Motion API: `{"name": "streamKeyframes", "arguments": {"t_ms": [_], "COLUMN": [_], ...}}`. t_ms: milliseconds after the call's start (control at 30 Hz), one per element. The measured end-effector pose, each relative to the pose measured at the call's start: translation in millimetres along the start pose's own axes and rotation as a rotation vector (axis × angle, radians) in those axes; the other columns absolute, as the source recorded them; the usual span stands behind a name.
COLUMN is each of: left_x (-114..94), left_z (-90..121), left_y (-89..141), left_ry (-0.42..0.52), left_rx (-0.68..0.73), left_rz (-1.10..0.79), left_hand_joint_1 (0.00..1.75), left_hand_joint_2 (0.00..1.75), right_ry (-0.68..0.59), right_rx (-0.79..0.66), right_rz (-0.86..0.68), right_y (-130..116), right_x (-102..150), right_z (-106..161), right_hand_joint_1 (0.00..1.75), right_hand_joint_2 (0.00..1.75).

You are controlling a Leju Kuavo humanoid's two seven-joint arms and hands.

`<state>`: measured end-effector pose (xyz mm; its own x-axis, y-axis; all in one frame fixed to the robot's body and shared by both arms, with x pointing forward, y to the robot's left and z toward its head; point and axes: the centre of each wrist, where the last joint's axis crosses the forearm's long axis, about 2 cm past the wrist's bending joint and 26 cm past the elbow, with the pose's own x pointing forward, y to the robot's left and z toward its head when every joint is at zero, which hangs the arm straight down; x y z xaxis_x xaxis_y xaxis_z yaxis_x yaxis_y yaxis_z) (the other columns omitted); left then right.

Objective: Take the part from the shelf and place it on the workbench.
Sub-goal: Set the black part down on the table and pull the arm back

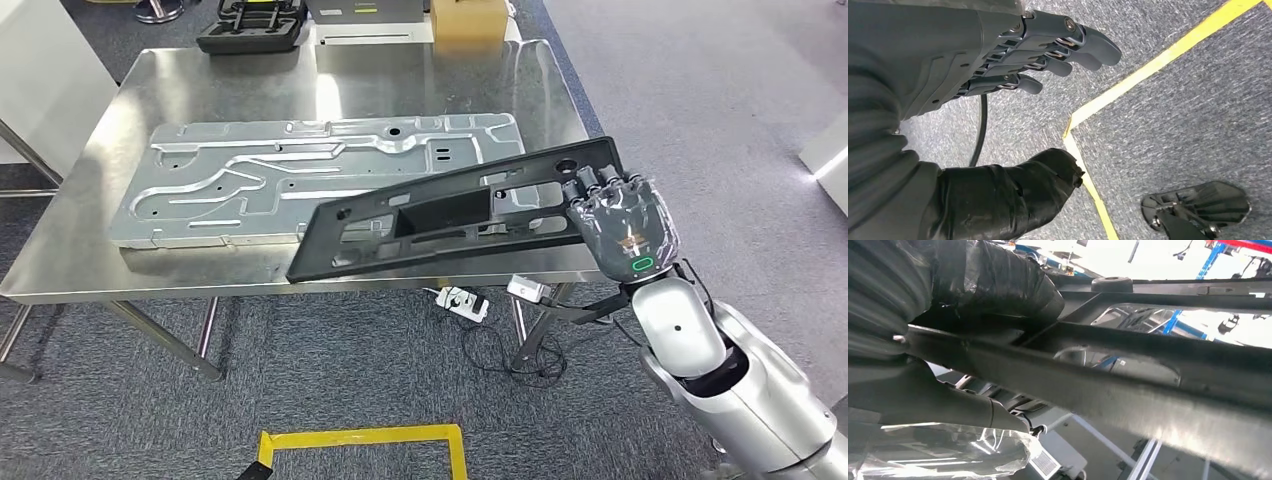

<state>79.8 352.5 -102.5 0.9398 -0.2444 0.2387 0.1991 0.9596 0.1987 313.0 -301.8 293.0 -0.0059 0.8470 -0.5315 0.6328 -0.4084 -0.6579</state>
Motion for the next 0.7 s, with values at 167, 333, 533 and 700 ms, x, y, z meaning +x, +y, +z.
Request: {"name": "streamKeyframes", "arguments": {"t_ms": [167,333,533,700], "left_x": [-0.2,-1.1,-2.6,-2.1], "left_z": [0.0,0.0,0.1,0.0], "left_y": [0.9,2.1,2.2,4.1], "left_ry": [0.001,0.003,0.006,0.003], "left_rx": [-0.001,-0.005,-0.009,-0.006], "left_rz": [0.0,-0.001,0.001,0.001], "left_hand_joint_1": [0.0,0.0,0.0,0.0], "left_hand_joint_2": [1.75,1.75,1.75,1.75], "right_ry": [0.02,0.028,0.021,0.032], "right_rx": [-0.004,-0.007,0.002,0.007], "right_rz": [0.025,0.052,0.066,0.078], "right_y": [4.1,6.8,9.2,11.3], "right_x": [-1.6,-9.4,-12.2,-15.7], "right_z": [4.4,7.5,11.7,16.0], "right_hand_joint_1": [1.75,1.75,1.75,1.75], "right_hand_joint_2": [1.75,1.75,1.75,1.75]}}
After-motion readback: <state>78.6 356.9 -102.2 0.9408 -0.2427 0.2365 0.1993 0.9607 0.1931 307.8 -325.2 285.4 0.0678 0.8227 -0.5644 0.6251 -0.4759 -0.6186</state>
